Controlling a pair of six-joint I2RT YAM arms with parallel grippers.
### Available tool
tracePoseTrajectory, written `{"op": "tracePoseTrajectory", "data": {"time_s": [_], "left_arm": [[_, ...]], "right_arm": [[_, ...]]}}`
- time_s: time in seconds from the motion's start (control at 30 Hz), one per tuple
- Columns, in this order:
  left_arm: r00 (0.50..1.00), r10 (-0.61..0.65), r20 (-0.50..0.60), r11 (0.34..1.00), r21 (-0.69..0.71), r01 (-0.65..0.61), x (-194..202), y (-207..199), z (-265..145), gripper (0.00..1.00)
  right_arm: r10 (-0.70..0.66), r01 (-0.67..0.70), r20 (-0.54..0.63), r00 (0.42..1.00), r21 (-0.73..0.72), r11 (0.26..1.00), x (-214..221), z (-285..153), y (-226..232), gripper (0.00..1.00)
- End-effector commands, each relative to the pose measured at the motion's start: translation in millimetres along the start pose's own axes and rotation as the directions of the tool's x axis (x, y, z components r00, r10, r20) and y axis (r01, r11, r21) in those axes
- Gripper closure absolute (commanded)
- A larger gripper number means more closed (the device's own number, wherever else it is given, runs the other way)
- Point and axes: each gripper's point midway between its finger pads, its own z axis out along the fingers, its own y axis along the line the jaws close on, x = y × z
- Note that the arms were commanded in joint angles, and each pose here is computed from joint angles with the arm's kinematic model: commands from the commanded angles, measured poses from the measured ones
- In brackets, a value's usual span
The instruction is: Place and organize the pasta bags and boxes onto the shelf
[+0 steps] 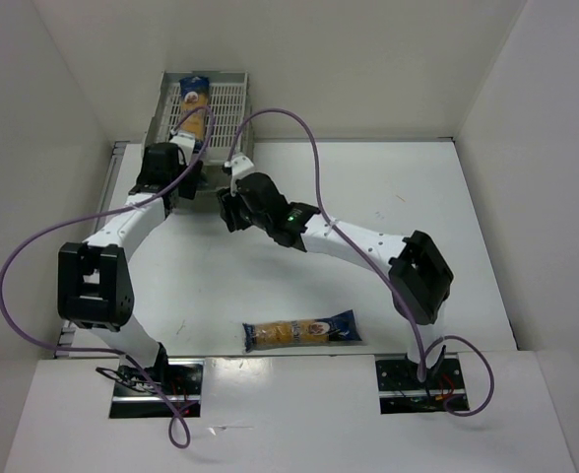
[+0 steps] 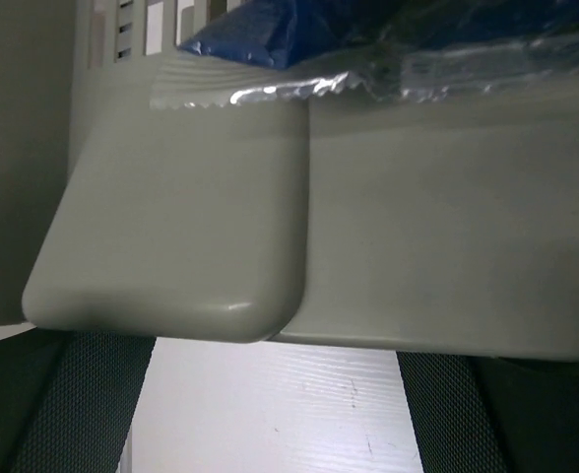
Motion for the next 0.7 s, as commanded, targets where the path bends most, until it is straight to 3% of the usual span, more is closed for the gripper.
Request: {"op": "tracePoseTrajectory", "data": {"time_s": [0.0, 0.03, 0.07, 0.13, 0.2, 0.23, 0.27, 0.3, 0.37, 0.53, 0.6, 0.67], "left_arm": [[0.995, -0.066, 0.072, 0.997, 0.035, 0.064, -27, -4, 8, 0.01], [0.995, -0.066, 0.074, 0.997, 0.045, 0.063, -27, -4, 2, 0.01], [0.997, -0.058, 0.047, 0.997, 0.061, 0.055, -15, -9, -1, 0.01], [0.999, -0.042, 0.001, 0.993, 0.108, 0.041, 1, -15, -14, 0.01], [0.997, -0.031, -0.066, 0.982, 0.182, 0.042, 24, -29, -27, 0.01], [0.997, -0.047, -0.069, 0.979, 0.197, 0.059, 24, -30, -37, 0.01], [0.996, -0.054, -0.078, 0.969, 0.236, 0.071, 25, -36, -45, 0.01], [0.992, -0.051, -0.114, 0.962, 0.262, 0.08, 33, -39, -53, 0.01], [0.989, -0.07, -0.129, 0.949, 0.297, 0.106, 37, -43, -70, 0.01], [0.991, -0.079, -0.104, 0.931, 0.348, 0.11, 33, -39, -114, 0.01], [0.989, -0.082, -0.12, 0.943, 0.313, 0.116, 41, -28, -126, 0.01], [0.986, -0.122, -0.116, 0.953, 0.262, 0.149, 50, -5, -139, 0.01]], "right_arm": [[-0.145, 0.151, 0.076, 0.987, -0.087, 0.985, -23, -26, 7, 0.42], [-0.196, 0.204, 0.07, 0.978, -0.116, 0.972, -17, -30, 8, 0.33], [-0.262, 0.258, 0.009, 0.965, -0.211, 0.943, 11, -35, 13, 0.13], [-0.469, 0.445, 0.003, 0.883, -0.325, 0.835, 32, -52, 15, 0.0], [-0.592, 0.5, -0.077, 0.802, -0.454, 0.737, 80, -73, 10, 0.0], [-0.626, 0.524, -0.075, 0.776, -0.476, 0.706, 84, -85, 5, 0.0], [-0.711, 0.591, -0.05, 0.702, -0.516, 0.62, 93, -92, -5, 0.0], [-0.763, 0.577, -0.102, 0.638, -0.594, 0.561, 124, -110, -13, 0.0], [-0.854, 0.625, -0.075, 0.515, -0.648, 0.434, 145, -128, -28, 0.0], [-0.953, 0.582, -0.111, 0.282, -0.77, 0.262, 202, -177, -56, 0.0], [-0.968, 0.555, -0.101, 0.23, -0.803, 0.216, 226, -196, -56, 0.0], [-0.966, 0.545, -0.114, 0.23, -0.808, 0.225, 242, -206, -53, 0.0]]}}
